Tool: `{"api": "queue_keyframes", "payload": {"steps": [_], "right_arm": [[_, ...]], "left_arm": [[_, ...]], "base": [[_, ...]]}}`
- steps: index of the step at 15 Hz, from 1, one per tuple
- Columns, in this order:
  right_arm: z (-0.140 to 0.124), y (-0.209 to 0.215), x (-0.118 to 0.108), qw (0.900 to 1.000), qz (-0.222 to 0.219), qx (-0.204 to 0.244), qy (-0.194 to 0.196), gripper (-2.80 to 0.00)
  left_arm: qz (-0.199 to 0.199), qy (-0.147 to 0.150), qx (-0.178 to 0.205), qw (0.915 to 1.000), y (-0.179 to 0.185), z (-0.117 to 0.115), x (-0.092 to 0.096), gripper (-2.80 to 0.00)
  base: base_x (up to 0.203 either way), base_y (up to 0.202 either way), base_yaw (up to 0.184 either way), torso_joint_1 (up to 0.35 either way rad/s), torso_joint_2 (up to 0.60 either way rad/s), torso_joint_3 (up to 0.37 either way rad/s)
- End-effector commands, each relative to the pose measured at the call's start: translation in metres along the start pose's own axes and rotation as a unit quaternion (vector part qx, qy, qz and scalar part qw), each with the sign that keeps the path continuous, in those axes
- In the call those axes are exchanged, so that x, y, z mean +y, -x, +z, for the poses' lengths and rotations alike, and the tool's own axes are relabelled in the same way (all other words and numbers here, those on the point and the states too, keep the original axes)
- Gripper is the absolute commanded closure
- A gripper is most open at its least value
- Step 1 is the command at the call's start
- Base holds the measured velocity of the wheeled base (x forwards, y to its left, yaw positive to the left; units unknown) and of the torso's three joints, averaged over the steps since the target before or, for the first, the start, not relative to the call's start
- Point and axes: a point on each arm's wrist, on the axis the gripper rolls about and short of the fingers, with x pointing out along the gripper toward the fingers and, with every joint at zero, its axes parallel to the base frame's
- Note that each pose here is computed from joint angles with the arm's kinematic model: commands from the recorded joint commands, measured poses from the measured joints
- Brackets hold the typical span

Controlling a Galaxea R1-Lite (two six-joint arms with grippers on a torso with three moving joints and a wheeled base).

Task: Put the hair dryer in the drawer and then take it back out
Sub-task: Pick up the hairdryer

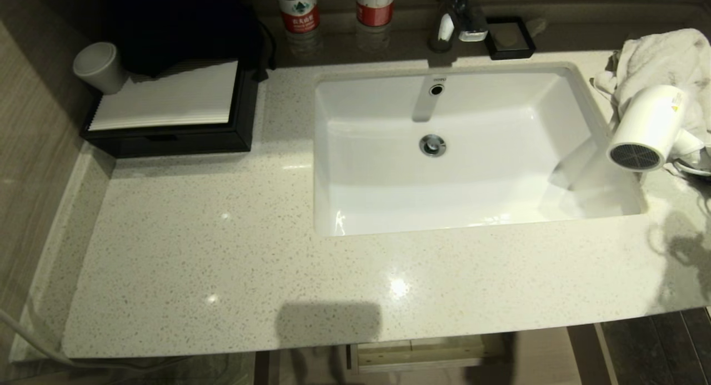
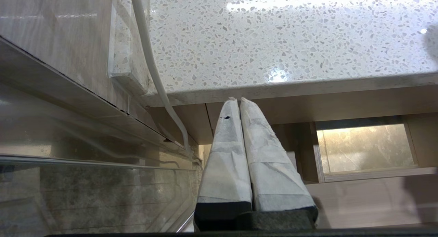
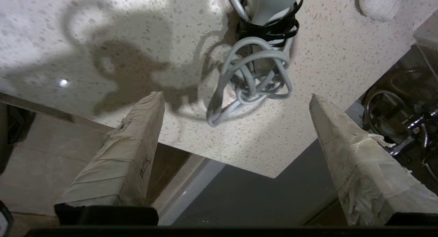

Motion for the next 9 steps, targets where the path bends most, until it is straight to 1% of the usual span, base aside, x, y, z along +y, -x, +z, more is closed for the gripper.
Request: {"api": "queue_keyframes", "payload": {"steps": [1,2,4,6,8,9], "right_arm": [[-0.009,-0.023,-0.018,1.000,0.018,0.019,0.014,-2.80],[-0.013,-0.027,-0.022,0.999,0.021,0.025,0.015,-2.80],[-0.018,-0.035,-0.022,0.999,0.045,0.028,0.004,-2.80],[-0.020,-0.047,-0.023,0.997,0.074,0.007,-0.005,-2.80],[-0.022,-0.057,-0.026,0.996,0.086,-0.003,-0.007,-2.80],[-0.022,-0.061,-0.029,0.996,0.087,-0.009,0.007,-2.80]], "left_arm": [[0.000,0.000,0.000,1.0000,0.000,0.000,0.000,0.00],[0.000,-0.001,0.001,1.0000,0.000,0.000,0.000,0.00],[0.000,0.000,0.000,1.0000,0.000,0.000,0.000,0.00],[0.000,0.000,0.001,1.0000,0.000,0.000,0.000,0.00],[0.000,0.000,0.001,1.0000,0.000,0.000,0.000,0.00],[0.000,0.000,0.001,1.0000,0.000,0.000,0.000,0.00]], "base": [[0.000,0.000,0.000,0.000,0.00,0.000],[0.000,0.000,0.000,0.000,0.00,0.000],[0.000,0.000,0.000,-0.004,0.01,0.006],[0.000,0.000,0.000,0.000,0.00,0.000],[0.000,0.000,0.000,0.000,0.00,0.000],[0.000,0.000,0.000,0.000,0.00,0.000]]}}
